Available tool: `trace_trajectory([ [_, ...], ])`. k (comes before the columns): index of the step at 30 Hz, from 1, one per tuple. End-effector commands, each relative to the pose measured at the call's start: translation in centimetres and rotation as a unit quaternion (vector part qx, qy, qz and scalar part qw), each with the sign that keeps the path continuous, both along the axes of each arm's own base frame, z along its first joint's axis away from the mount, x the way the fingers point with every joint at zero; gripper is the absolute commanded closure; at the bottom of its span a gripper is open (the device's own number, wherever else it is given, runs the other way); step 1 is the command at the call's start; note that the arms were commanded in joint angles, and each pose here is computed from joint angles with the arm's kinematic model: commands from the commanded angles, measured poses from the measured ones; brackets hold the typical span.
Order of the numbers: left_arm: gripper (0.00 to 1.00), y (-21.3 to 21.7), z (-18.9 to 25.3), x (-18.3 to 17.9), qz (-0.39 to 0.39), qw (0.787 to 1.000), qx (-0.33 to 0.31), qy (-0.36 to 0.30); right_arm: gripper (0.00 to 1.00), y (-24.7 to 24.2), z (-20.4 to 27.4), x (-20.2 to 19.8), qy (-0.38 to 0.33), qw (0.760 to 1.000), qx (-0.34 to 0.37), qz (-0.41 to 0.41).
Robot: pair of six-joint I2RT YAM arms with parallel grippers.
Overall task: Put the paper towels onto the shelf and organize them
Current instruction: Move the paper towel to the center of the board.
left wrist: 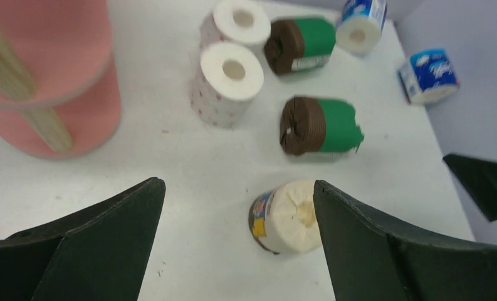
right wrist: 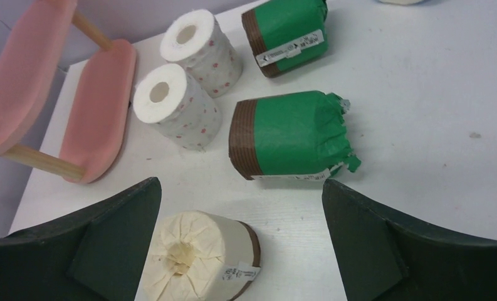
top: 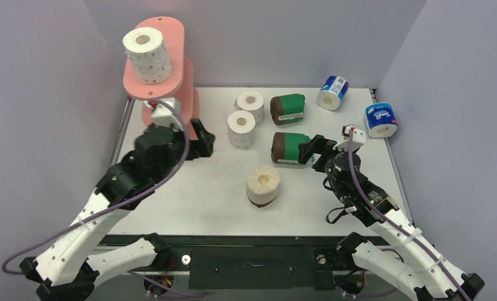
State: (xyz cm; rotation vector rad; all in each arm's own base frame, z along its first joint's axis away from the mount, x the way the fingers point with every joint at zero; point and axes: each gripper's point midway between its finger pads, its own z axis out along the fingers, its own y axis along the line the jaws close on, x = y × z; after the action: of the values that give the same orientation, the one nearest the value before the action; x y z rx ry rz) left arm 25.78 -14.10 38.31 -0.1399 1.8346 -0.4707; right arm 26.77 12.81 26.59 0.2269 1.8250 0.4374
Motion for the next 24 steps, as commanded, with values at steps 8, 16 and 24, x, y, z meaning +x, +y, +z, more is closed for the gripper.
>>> trace_trajectory([
  [8, 0.13, -10.3, -11.8, -2.9, -0.096, 0.99, 0.001, 0.105, 0.05, -1.4, -4.3, -1.1, 0.043, 0.999, -0.016, -0.025],
  [16, 0.13, -14.7, -17.7, -3.3, -0.141, 0.975, -0.026, 0.17, 0.06, -2.0, -8.6, -2.3, 0.091, 0.995, -0.039, -0.023],
  [24, 0.2, -18.2, -21.4, -2.3, -0.173, 0.963, 0.009, 0.206, 0.07, -1.6, -10.2, -2.8, 0.103, 0.994, -0.035, -0.009],
])
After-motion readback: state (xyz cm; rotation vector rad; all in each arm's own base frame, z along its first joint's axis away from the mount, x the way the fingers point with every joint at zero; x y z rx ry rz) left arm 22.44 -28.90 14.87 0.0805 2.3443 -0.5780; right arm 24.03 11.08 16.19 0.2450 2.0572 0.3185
